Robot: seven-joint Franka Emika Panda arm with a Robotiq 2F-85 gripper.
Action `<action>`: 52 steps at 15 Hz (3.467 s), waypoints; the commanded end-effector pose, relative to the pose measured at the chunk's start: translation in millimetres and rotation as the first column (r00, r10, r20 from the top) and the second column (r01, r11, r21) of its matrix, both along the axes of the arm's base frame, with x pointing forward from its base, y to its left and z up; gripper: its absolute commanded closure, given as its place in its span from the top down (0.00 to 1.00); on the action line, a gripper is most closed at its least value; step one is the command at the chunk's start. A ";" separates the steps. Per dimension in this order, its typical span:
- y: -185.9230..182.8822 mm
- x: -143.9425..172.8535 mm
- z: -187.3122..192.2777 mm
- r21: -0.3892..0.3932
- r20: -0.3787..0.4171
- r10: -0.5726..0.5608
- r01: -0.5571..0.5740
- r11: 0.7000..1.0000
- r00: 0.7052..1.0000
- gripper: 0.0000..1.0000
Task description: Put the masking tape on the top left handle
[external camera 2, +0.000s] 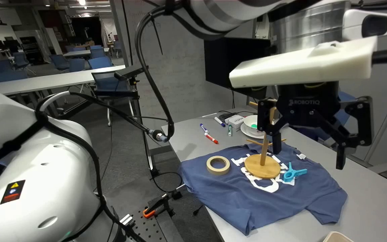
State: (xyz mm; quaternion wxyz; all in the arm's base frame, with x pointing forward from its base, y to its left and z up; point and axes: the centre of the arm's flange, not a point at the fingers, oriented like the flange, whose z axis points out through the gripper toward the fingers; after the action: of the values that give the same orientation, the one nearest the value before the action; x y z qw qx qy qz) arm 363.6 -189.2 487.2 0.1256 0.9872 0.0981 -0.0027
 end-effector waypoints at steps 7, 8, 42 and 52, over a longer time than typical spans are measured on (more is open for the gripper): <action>0.0 0.0 0.0 0.000 0.000 0.000 0.000 1.000 1.000 1.00; 0.0 0.0 0.0 0.000 0.000 0.000 0.000 1.000 1.000 1.00; 201.4 71.6 -86.5 0.223 0.043 0.019 -0.028 0.974 0.999 1.00; 222.2 84.8 -111.1 0.188 -0.015 -0.142 0.142 0.972 0.990 1.00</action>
State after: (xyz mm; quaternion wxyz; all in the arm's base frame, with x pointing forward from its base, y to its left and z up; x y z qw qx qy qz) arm 435.9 14.7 389.9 0.0269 0.9969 0.0713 0.0191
